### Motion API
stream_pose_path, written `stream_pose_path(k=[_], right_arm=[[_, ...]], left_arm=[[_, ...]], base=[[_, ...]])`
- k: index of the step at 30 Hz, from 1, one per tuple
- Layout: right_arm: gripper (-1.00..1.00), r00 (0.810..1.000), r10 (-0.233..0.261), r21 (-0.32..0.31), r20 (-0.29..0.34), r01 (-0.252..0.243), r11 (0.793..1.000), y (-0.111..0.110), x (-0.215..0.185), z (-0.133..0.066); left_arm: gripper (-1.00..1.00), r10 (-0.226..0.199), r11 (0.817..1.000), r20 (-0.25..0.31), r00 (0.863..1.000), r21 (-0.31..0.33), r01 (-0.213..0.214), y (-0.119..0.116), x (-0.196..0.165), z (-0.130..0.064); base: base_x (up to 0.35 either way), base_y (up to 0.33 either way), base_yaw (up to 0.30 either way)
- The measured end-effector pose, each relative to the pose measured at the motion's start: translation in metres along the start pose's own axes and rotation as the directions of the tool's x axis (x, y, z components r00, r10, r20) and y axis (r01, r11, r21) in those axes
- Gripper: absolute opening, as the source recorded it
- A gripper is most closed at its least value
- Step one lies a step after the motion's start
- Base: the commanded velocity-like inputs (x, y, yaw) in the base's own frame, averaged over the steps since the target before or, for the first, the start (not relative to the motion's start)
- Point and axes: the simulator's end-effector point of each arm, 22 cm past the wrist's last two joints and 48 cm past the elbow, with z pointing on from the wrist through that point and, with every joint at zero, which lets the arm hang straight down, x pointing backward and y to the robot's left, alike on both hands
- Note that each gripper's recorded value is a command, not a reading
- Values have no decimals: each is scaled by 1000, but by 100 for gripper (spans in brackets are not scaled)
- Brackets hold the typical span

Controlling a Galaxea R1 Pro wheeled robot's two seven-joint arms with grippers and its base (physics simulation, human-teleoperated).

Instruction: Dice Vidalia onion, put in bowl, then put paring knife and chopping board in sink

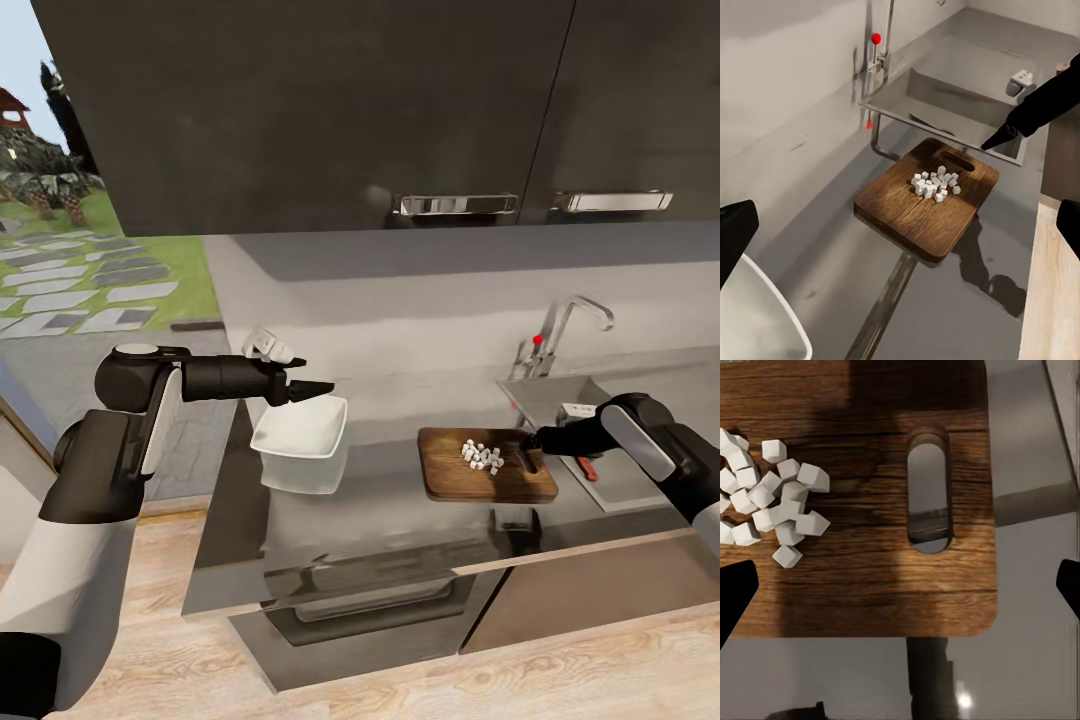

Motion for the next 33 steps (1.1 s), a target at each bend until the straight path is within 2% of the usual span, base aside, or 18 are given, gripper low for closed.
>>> stream_pose_path(k=[5,12,15,24,28,33], right_arm=[[100,1000,9,5,3,-9,1000,-13,0,-5],[100,1000,21,-104,8,-20,994,0,-1,-11],[100,1000,22,-124,9,-21,992,3,-2,-12],[100,1000,25,-148,12,-23,989,0,-2,-17],[100,1000,9,-176,-1,-9,984,7,3,-16],[100,1000,-10,-174,-13,7,985,9,9,-13]], left_arm=[[100,1,1000,0,1000,0,-1,0,0,0],[100,1,1000,1,1000,0,-1,0,0,0],[100,1,1000,1,1000,0,-1,0,0,0],[100,1,1000,1,1000,0,-1,0,0,0],[100,1,1000,1,1000,0,-1,0,0,0],[100,1,1000,1,1000,0,-1,0,0,0]], base=[[0,0,0],[0,0,0],[0,0,0],[0,0,0],[0,0,0],[0,0,0]])
